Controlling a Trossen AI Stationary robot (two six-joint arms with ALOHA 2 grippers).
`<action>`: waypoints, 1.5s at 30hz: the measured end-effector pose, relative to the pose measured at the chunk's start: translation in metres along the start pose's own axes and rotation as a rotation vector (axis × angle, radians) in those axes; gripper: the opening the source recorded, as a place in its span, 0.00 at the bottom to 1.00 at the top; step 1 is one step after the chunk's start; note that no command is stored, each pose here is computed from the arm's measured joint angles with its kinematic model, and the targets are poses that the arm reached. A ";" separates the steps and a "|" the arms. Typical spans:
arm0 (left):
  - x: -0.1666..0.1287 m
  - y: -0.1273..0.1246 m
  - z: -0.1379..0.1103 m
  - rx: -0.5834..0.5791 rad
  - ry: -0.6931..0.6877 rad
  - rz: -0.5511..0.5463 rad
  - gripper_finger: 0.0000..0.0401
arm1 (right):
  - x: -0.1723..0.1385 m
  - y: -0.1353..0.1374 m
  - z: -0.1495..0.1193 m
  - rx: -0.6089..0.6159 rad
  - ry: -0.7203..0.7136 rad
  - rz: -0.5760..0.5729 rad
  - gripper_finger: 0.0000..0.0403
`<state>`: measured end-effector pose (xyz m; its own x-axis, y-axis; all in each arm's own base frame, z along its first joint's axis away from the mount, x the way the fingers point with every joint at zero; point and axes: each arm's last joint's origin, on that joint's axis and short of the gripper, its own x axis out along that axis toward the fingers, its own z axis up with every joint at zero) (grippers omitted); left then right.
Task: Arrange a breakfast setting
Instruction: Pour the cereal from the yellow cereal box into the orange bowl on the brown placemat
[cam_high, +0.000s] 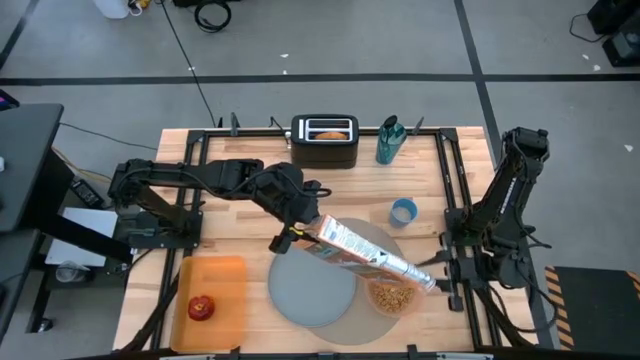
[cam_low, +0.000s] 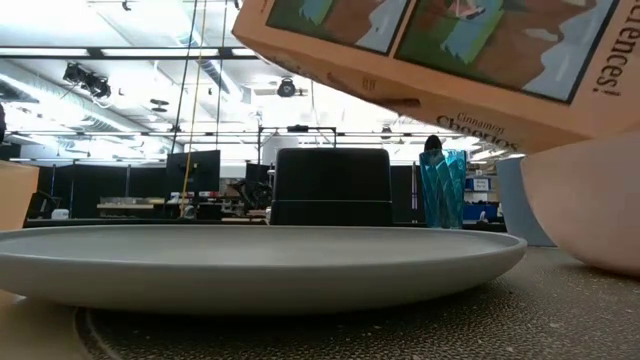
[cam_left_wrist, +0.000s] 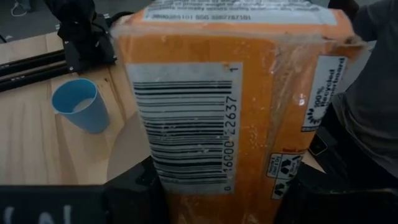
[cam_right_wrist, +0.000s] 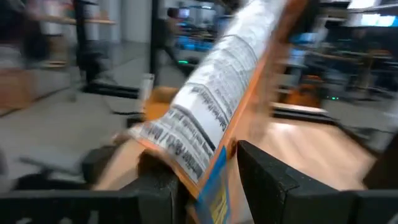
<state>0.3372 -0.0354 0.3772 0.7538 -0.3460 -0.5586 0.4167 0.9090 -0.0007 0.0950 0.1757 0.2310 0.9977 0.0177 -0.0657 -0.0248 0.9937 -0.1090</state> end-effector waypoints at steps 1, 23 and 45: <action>0.000 0.000 0.000 -0.002 0.005 0.003 0.48 | 0.000 -0.002 0.000 0.005 -0.001 -0.056 0.34; 0.022 -0.002 -0.037 -0.089 0.230 -0.019 0.48 | 0.000 -0.006 0.015 0.004 -0.057 -0.103 0.34; 0.047 -0.027 -0.075 -0.162 0.404 0.052 0.53 | 0.021 -0.027 0.024 0.063 -0.086 -0.022 0.34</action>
<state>0.3227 -0.0587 0.2886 0.4986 -0.2098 -0.8410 0.2742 0.9586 -0.0766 0.1179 0.1517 0.2564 0.9998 0.0020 0.0217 -0.0010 0.9989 -0.0463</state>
